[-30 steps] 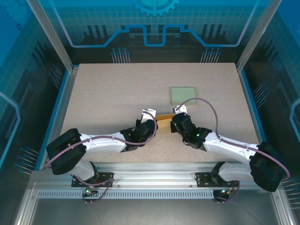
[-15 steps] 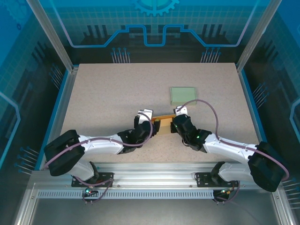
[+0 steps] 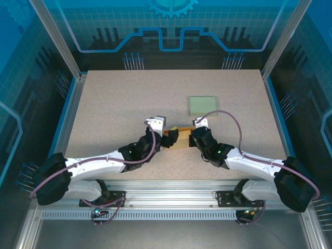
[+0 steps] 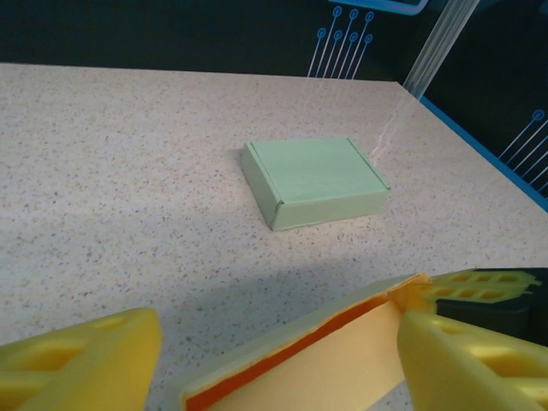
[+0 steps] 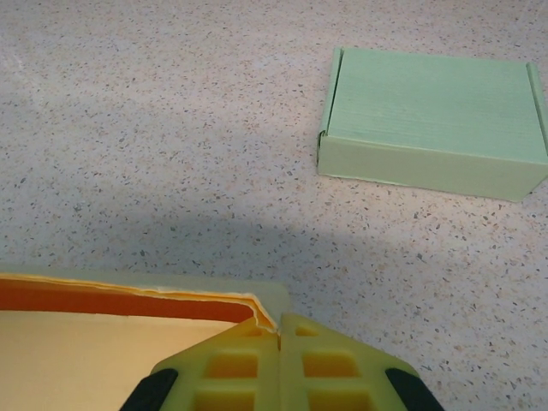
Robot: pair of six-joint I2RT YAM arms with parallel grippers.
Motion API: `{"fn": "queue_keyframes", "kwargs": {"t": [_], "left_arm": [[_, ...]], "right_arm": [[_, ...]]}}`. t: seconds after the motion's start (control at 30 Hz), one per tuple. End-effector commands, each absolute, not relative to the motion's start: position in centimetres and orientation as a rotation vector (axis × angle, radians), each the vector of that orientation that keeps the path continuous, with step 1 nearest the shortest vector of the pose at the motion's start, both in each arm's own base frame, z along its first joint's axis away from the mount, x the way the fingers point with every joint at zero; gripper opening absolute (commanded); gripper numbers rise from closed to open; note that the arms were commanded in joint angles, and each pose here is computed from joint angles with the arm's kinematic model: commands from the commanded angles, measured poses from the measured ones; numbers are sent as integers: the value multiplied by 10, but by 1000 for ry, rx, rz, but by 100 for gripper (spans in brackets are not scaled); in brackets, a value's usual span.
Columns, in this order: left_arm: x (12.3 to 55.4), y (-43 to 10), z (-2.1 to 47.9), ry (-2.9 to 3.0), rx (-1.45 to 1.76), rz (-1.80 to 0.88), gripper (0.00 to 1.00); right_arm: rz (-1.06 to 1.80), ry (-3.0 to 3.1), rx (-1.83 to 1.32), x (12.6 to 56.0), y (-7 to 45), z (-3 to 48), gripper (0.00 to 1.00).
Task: Fold the paper box
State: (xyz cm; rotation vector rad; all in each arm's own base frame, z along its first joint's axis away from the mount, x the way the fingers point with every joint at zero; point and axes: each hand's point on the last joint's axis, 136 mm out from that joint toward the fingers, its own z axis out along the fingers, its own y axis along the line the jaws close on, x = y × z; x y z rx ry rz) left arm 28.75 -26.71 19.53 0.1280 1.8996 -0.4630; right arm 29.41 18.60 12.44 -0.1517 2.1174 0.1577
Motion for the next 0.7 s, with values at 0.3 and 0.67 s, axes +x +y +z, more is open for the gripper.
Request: {"fn": "queue_keyframes", "kwargs": {"t": [0.3, 0.67], "left_arm": [[273, -229, 171, 2079, 143, -312, 29], [285, -253, 162, 2124, 202, -388, 29]], "right_arm": [[106, 2201, -173, 282, 174, 99, 0], [109, 2199, -170, 281, 173, 101, 0]]}}
